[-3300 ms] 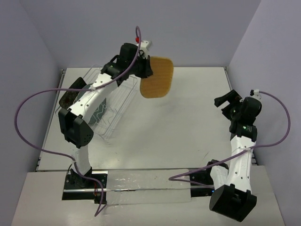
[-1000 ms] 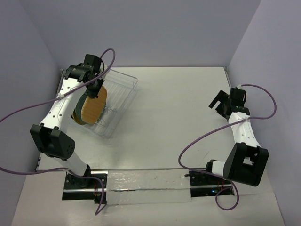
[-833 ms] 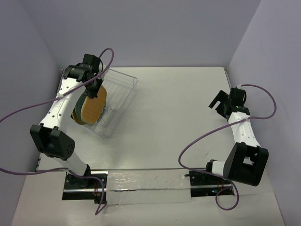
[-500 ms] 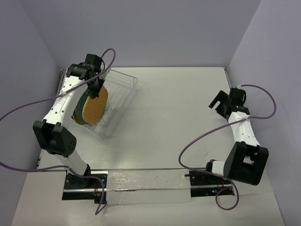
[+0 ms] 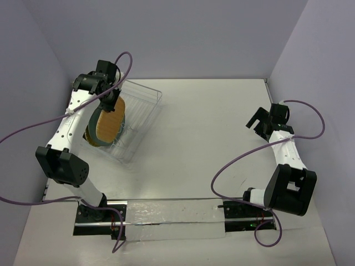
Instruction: Load the plates into the dish rack
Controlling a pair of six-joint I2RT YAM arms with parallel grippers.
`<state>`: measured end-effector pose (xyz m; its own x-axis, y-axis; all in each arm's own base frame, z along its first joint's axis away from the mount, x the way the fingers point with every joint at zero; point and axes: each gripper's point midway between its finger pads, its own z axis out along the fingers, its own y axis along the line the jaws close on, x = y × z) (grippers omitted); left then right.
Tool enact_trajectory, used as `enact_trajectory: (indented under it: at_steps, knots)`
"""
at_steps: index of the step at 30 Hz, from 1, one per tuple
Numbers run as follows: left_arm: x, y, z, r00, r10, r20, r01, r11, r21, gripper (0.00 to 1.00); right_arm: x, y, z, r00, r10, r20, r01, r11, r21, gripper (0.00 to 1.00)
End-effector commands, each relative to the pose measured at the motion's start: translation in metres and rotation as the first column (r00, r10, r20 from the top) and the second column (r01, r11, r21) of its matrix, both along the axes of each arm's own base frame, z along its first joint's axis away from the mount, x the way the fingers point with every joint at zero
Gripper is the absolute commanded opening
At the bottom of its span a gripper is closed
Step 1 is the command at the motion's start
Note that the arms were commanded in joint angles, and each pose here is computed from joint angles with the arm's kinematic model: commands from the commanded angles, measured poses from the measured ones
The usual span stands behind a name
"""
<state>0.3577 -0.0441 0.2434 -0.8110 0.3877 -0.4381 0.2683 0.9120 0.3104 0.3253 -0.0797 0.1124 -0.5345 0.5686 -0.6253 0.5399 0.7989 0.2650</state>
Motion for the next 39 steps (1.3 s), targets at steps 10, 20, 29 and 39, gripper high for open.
enact_trajectory:
  at_steps: [10,20,29,39]
  knots:
    - [0.001,0.013,0.002,0.998,0.051,0.042,-0.053,0.997,0.059,0.02,0.011,-0.002,0.018,0.998,0.003,0.063,-0.002,1.0,-0.024,1.0]
    - [-0.001,0.001,-0.022,0.995,0.098,-0.006,-0.097,0.987,0.132,0.03,0.01,-0.005,0.021,0.997,-0.007,0.071,0.009,0.999,-0.038,1.0]
    - [0.008,-0.018,-0.018,0.997,0.076,0.005,-0.075,0.985,0.156,0.07,0.009,-0.006,0.022,0.997,-0.011,0.072,0.014,0.999,-0.04,1.0]
    - [0.017,-0.027,0.021,0.975,0.152,0.16,-0.174,0.975,0.138,0.03,0.011,-0.005,0.022,0.997,-0.005,0.071,0.008,0.999,-0.038,1.0]
